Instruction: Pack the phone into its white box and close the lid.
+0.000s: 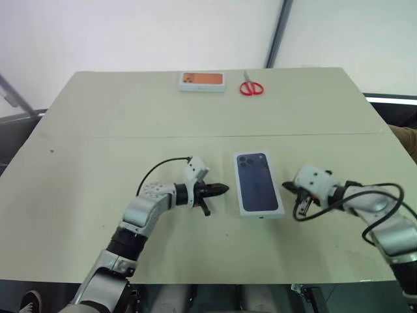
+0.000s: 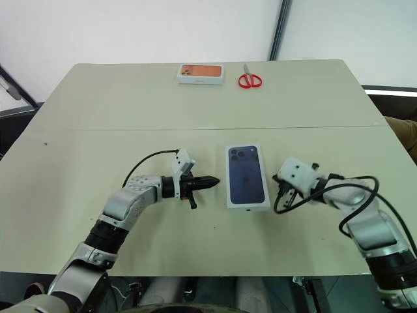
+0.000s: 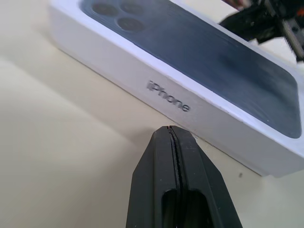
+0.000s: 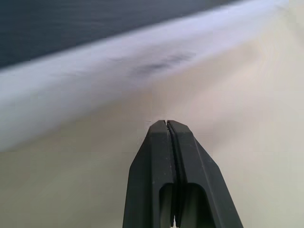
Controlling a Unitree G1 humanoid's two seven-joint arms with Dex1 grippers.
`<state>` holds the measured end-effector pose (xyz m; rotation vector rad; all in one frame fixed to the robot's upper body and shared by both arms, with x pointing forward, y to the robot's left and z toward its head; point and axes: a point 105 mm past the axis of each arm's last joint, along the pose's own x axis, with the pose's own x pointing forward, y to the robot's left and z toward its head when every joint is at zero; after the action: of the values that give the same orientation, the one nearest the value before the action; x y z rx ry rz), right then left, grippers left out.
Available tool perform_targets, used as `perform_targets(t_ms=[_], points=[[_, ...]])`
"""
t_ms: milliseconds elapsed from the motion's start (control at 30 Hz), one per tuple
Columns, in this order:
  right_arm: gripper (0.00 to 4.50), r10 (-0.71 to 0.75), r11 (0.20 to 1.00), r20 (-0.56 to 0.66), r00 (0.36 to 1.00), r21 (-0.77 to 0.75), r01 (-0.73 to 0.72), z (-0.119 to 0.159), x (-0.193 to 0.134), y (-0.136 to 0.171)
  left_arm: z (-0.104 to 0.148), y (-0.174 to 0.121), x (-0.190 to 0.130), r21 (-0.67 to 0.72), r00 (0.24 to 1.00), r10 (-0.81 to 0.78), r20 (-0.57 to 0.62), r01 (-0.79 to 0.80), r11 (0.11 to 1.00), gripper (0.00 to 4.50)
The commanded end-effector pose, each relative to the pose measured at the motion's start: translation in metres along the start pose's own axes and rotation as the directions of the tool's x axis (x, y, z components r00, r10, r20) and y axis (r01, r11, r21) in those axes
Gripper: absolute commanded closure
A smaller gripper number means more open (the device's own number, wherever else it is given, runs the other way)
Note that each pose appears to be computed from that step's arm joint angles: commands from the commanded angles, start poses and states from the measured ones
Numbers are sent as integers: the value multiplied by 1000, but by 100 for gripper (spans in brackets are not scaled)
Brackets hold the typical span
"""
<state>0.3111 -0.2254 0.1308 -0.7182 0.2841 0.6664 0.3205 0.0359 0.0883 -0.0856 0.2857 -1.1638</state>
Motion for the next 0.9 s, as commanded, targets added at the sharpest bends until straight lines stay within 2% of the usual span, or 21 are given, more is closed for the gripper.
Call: perform_targets(t_ms=[33, 100, 167, 233, 367, 533, 733, 800, 833, 900], points=[[447, -54, 996, 132, 990, 71, 45, 27, -5, -13, 37, -6, 4, 11, 992, -27, 119, 26, 1000, 450], [447, -41, 994, 235, 971, 109, 15, 50, 0, -8, 66, -16, 22, 10, 977, -55, 207, 54, 998, 450], [447, -13, 992, 285, 958, 121, -22, 61, 4, 1, 71, -23, 36, 17, 974, -75, 213, 73, 997, 450], [447, 37, 988, 285, 958, 131, -77, 60, 8, 16, 63, -23, 46, 27, 981, -70, 180, 67, 997, 450], [447, 109, 992, 159, 981, 40, -117, 35, 16, 38, 36, -18, 58, 30, 996, -48, 79, 46, 998, 450], [447, 138, 990, 78, 987, -1, -138, 16, 17, 48, 3, -13, 59, 71, 998, -28, -57, 32, 997, 450], [447, 186, 979, 134, 973, 61, -195, 26, 14, 56, 9, -19, 53, 29, 996, -84, -5, 85, 996, 450], [450, 223, 943, 217, 950, 199, -267, 37, 10, 58, 16, -15, 48, 30, 997, -72, 31, 71, 997, 397], [424, 206, 940, 234, 950, 223, -259, 40, 9, 53, 18, -14, 45, 22, 996, -76, 41, 75, 997, 373], [361, 179, 963, 225, 958, 158, -217, 41, 7, 44, 26, -10, 32, 40, 995, -73, 64, 71, 997, 277]])
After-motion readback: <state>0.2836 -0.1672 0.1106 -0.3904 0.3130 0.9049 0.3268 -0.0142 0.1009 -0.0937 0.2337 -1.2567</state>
